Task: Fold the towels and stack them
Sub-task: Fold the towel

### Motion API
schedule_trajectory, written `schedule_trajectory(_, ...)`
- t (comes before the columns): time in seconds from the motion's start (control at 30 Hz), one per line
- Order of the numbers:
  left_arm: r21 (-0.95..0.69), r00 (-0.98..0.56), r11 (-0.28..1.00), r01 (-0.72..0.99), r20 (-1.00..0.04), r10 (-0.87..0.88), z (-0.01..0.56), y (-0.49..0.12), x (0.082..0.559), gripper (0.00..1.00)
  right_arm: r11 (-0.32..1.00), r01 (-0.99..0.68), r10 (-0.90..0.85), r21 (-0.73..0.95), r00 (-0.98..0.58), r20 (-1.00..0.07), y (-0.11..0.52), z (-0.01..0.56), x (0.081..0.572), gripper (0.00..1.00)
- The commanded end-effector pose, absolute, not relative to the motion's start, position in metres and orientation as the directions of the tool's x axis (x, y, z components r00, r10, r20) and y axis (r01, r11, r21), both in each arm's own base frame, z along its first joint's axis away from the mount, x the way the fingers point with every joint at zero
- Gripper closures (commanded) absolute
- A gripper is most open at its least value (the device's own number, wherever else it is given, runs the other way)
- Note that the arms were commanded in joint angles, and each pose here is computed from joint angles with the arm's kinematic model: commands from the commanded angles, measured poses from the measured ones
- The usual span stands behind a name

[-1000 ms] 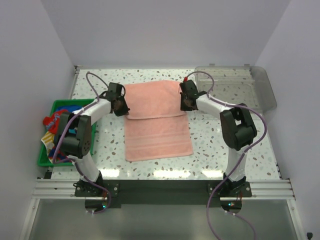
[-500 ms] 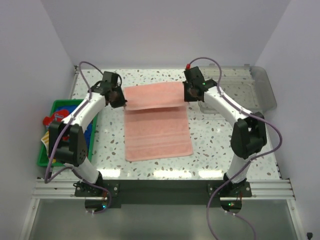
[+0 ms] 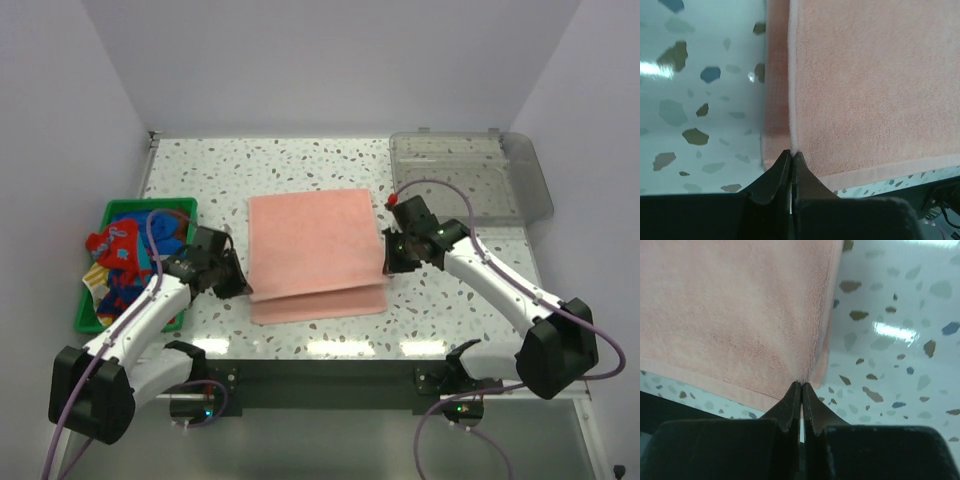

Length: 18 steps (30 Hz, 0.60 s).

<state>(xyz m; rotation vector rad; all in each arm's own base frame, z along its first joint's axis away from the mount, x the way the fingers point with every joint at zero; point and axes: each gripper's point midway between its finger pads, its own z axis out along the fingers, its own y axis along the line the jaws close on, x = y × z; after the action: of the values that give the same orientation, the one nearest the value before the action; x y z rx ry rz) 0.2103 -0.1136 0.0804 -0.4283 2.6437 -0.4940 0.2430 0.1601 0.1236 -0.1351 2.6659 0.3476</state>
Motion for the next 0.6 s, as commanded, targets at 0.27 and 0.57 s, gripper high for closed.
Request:
schedule_trajectory(0.27,-0.347,-0.891,0.887,-0.305,-0.226,-0.394,0.033,-0.108,0.171,1.0,0.978,-0.072,-0.02,0.198,-0.967,-0.254,0.15,0.046,0.19,1.0)
schedule_trajectory(0.57,-0.325,-0.87,0.908,-0.264,-0.326,-0.369,0.076,-0.109,0.214,1.0,0.981,-0.107,-0.044,0.161,-0.936,-0.35,0.156,0.089,0.226,1.0)
